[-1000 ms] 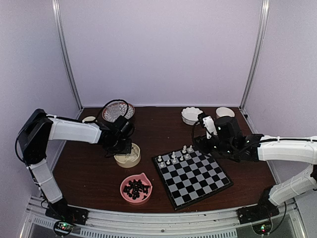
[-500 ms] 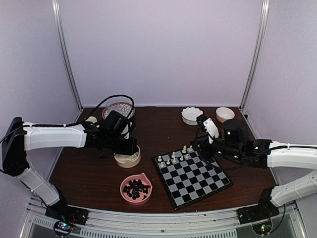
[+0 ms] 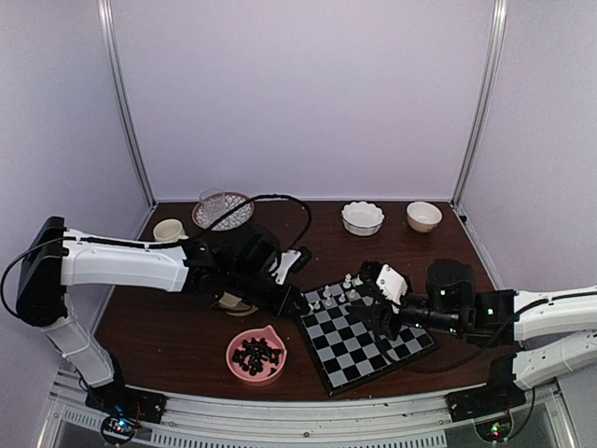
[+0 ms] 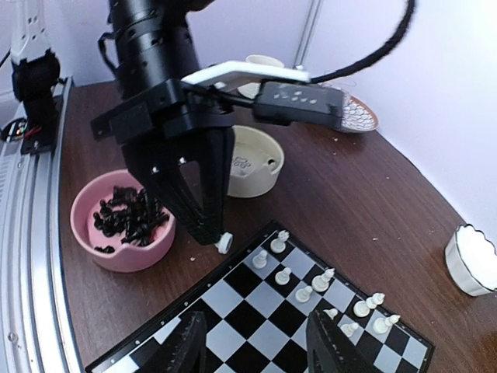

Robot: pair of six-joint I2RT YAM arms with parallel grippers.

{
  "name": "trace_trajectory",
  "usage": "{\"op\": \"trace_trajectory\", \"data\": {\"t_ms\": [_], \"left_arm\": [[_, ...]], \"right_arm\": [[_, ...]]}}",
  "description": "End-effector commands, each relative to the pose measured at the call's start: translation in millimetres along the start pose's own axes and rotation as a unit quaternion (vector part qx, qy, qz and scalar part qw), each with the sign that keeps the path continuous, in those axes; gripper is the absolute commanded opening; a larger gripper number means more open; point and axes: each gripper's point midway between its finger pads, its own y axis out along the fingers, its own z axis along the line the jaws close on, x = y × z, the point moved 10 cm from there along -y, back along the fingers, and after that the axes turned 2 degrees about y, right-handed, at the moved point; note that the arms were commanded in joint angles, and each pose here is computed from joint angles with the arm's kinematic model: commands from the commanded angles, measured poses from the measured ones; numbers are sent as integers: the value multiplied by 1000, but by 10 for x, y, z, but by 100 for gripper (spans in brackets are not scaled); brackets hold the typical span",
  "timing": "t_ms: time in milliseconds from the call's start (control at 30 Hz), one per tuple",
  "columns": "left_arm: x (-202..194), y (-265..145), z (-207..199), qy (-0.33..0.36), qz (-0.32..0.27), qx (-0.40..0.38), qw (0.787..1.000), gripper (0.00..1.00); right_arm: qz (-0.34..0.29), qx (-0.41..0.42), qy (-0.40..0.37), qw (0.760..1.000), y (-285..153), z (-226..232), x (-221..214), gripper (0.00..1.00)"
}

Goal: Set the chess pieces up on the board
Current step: Pass from the left arm to the right

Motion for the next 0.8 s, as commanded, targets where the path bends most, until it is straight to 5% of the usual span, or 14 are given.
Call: {"op": "trace_trajectory", "data": {"t_ms": [0,767], "left_arm": [[63,145,-220,48,1,-83,995,0],[-77,514,-393,83,83,-146,982,2]], "right_arm": [[-25,51,-114,992,81,159,-232,52],[97,59,-268,957,446,446,-536,48]]}}
